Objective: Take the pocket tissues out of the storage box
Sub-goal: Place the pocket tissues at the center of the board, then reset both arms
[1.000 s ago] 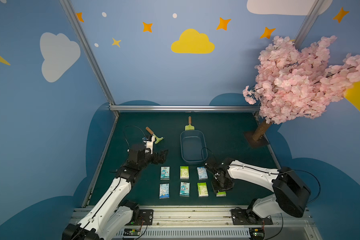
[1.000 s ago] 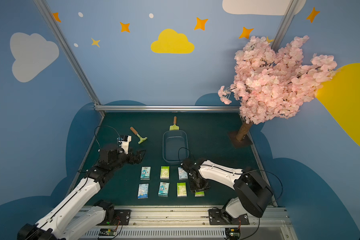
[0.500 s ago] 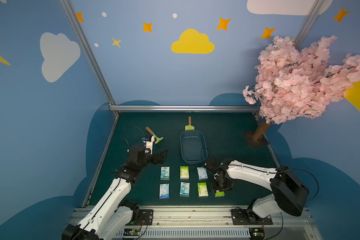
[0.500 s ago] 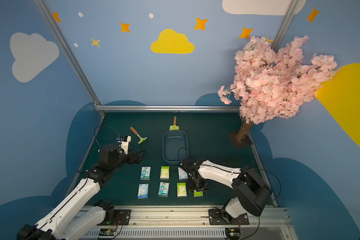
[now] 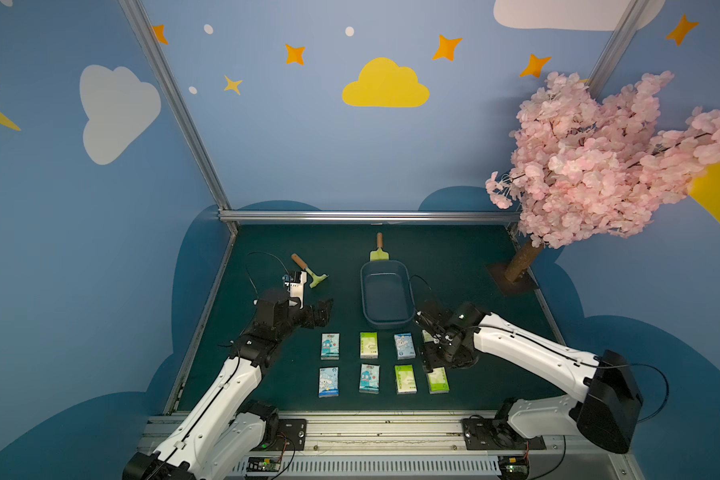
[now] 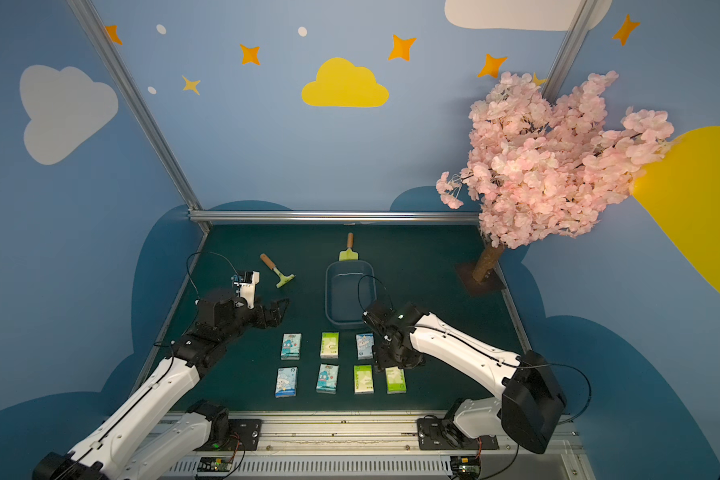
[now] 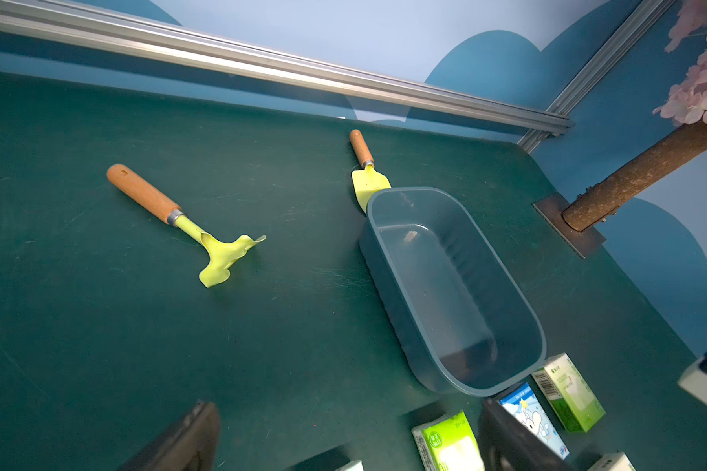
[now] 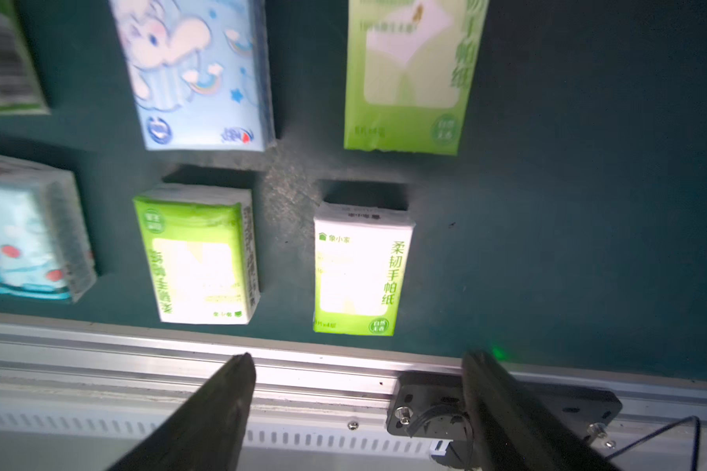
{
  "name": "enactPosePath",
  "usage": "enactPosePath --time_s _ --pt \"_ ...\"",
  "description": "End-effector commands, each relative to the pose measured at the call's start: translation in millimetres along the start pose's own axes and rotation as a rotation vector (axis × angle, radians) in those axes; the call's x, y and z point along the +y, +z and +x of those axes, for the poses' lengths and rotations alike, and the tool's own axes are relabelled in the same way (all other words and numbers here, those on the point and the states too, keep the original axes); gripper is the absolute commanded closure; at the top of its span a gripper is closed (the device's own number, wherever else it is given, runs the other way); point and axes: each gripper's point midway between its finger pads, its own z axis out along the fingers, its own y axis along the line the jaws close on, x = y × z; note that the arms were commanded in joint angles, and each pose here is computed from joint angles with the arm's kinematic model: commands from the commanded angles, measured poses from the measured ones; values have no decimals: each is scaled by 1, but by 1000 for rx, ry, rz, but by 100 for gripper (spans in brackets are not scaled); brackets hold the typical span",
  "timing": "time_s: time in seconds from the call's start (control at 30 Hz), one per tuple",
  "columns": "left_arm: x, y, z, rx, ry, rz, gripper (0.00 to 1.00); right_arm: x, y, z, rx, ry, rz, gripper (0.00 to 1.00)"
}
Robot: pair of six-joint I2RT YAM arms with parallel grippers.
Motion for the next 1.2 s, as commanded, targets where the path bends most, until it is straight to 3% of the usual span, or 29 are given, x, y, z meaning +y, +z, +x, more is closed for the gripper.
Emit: enactPosePath --time_s 0.0,0.17,0.3,0.67,0.83,1.17 --pt "6 -7 -22 -83 -26 -45 0 -28 -30 -9 -63 29 62 12" --pt "22 -11 -27 -125 -47 -139 0 -61 -63 -44 -250 122 98 2" --pt "42 -20 -30 -179 -75 -248 0 -87 -79 -70 -405 165 129 2" --pt "78 -36 -25 -217 -60 -444 0 -165 -63 -121 -753 392 128 2" --pt "84 -39 -21 -200 -24 -469 0 -191 -28 -133 -836 382 182 2" --pt "106 -52 -3 -219 -159 -528 0 -194 4 -170 -876 298 151 2"
